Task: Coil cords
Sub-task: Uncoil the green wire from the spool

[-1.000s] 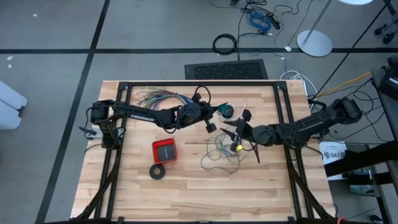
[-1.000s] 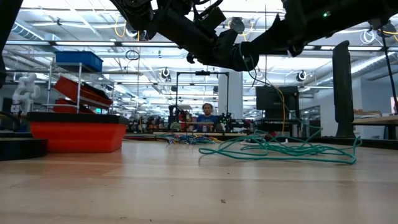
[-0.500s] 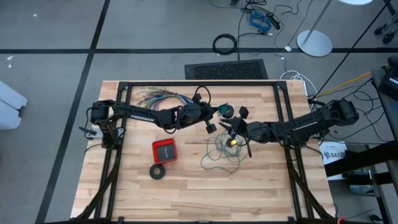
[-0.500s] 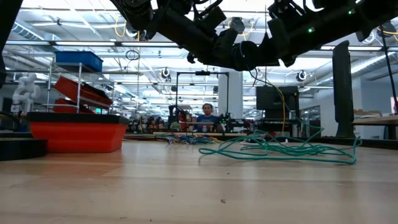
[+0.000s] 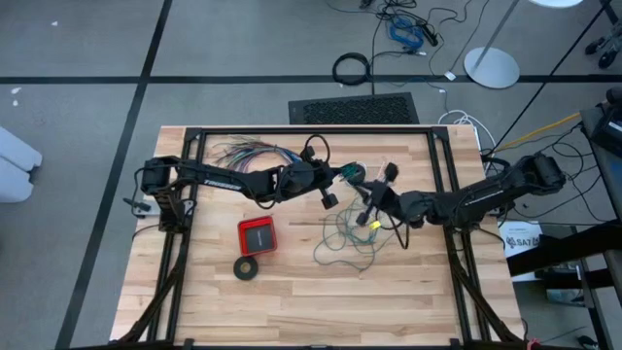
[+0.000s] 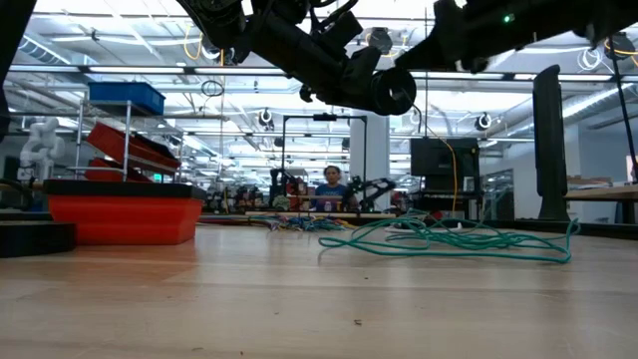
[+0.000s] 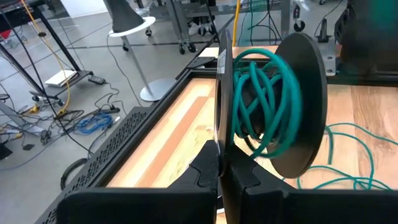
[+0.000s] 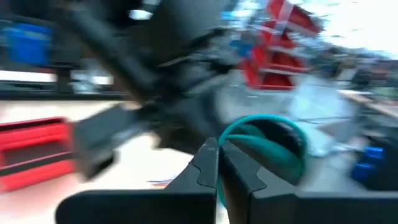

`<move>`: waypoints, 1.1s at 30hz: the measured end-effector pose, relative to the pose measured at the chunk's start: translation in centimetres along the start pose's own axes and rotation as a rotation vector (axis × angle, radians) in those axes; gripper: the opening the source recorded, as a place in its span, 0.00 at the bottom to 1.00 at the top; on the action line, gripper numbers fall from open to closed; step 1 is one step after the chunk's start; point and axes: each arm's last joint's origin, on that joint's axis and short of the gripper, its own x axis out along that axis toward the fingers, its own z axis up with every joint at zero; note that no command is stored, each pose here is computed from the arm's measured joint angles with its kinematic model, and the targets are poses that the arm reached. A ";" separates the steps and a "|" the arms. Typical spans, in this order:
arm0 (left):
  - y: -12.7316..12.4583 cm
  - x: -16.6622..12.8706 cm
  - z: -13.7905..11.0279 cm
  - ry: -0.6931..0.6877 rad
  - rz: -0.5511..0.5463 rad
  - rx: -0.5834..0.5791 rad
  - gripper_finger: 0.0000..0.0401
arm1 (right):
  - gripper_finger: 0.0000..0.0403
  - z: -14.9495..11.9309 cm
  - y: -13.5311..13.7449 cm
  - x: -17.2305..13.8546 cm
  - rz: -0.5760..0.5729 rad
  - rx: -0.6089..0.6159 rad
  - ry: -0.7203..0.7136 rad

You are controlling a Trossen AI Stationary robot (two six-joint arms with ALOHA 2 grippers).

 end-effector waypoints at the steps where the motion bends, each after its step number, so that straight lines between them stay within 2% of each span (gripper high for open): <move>1: 0.0 0.0 0.0 0.000 0.000 0.000 0.00 | 0.00 0.1 -0.2 -0.2 -0.047 -0.005 0.011; 4: 0.0 0.0 0.0 0.000 0.000 0.000 0.00 | 0.00 -0.4 -1.0 -0.9 -0.134 -0.014 0.084; 6: 0.0 0.0 0.0 0.000 0.000 0.001 0.00 | 0.00 -1.2 -1.5 -1.1 -0.140 0.029 0.150; 8: 0.0 0.0 0.0 0.000 0.000 0.001 0.00 | 0.00 -2.1 -1.9 -1.1 -0.092 0.089 0.229; 11: 0.0 0.0 0.0 -0.004 0.000 -0.001 0.00 | 0.00 -3.2 -1.8 -0.9 0.073 0.179 0.347; 14: 0.0 0.0 0.1 -0.009 0.001 -0.003 0.00 | 0.00 -3.0 -0.8 -0.9 0.321 0.226 0.367; 17: 0.0 0.0 0.1 -0.010 0.002 -0.003 0.00 | 0.00 -1.7 0.3 -1.3 0.540 0.226 0.263; 19: 0.0 0.0 0.1 -0.009 0.001 -0.003 0.00 | 0.00 -0.8 0.9 -1.9 0.583 0.202 0.169; 22: 0.0 0.0 0.0 -0.001 0.000 0.000 0.00 | 0.00 0.6 1.2 -3.0 0.539 0.134 0.035; 26: -0.1 0.0 -0.1 0.006 -0.003 0.003 0.00 | 0.00 1.9 1.2 -5.0 0.385 0.048 -0.066; 31: -0.3 -0.1 -0.1 0.012 -0.007 0.007 0.00 | 0.00 2.2 0.4 -6.8 0.041 0.026 -0.029; 33: -0.3 -0.1 -0.1 0.012 -0.008 0.008 0.00 | 0.00 1.7 0.0 -7.1 -0.039 0.024 0.011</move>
